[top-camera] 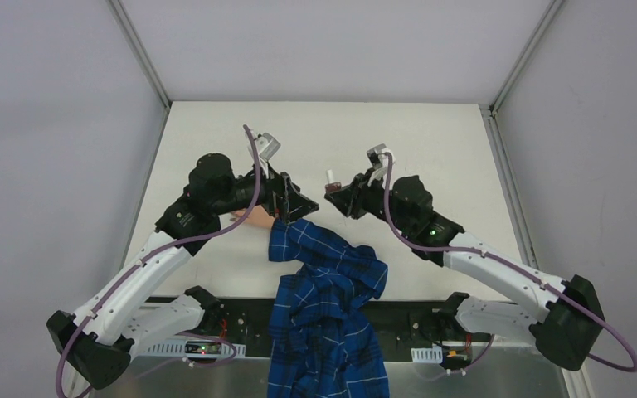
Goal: Paint the nails
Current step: Unscrew the nail polish bottle.
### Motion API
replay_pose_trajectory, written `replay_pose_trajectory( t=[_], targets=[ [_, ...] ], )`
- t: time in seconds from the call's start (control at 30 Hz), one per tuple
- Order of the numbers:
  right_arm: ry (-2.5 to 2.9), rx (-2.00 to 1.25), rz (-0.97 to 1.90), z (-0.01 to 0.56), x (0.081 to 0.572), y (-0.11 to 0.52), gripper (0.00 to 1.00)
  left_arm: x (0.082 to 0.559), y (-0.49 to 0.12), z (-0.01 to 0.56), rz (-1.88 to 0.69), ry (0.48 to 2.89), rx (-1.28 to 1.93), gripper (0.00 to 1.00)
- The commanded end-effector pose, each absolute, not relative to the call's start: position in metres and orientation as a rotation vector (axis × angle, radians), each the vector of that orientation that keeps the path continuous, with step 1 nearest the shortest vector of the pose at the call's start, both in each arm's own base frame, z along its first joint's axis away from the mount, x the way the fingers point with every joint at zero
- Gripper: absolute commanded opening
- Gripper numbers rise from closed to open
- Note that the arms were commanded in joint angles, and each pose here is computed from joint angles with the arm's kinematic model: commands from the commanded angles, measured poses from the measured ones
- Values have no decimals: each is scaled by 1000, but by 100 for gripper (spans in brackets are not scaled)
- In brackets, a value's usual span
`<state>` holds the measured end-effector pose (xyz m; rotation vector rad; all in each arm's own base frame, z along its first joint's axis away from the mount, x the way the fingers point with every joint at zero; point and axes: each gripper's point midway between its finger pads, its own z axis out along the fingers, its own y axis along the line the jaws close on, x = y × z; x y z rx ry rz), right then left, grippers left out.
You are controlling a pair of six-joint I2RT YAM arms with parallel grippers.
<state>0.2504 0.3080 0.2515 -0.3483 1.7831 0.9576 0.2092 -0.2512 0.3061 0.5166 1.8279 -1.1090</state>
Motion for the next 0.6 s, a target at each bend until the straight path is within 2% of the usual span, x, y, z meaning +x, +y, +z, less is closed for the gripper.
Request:
replay_pose_trajectory(
  t=[0.0, 0.2, 0.4, 0.57],
  targets=[
    [1759, -572, 1308, 266, 177, 320, 0, 181, -264, 331, -1242, 1716, 725, 97],
    [1661, -739, 1554, 287, 123, 313, 0, 164, -269, 342, -1333, 1653, 800, 99],
    [1594, -842, 1657, 298, 98, 309, 0, 138, -273, 353, -1468, 1580, 920, 99],
    [1559, -899, 1715, 307, 87, 309, 0, 122, -277, 354, -1547, 1569, 995, 89]
  ],
)
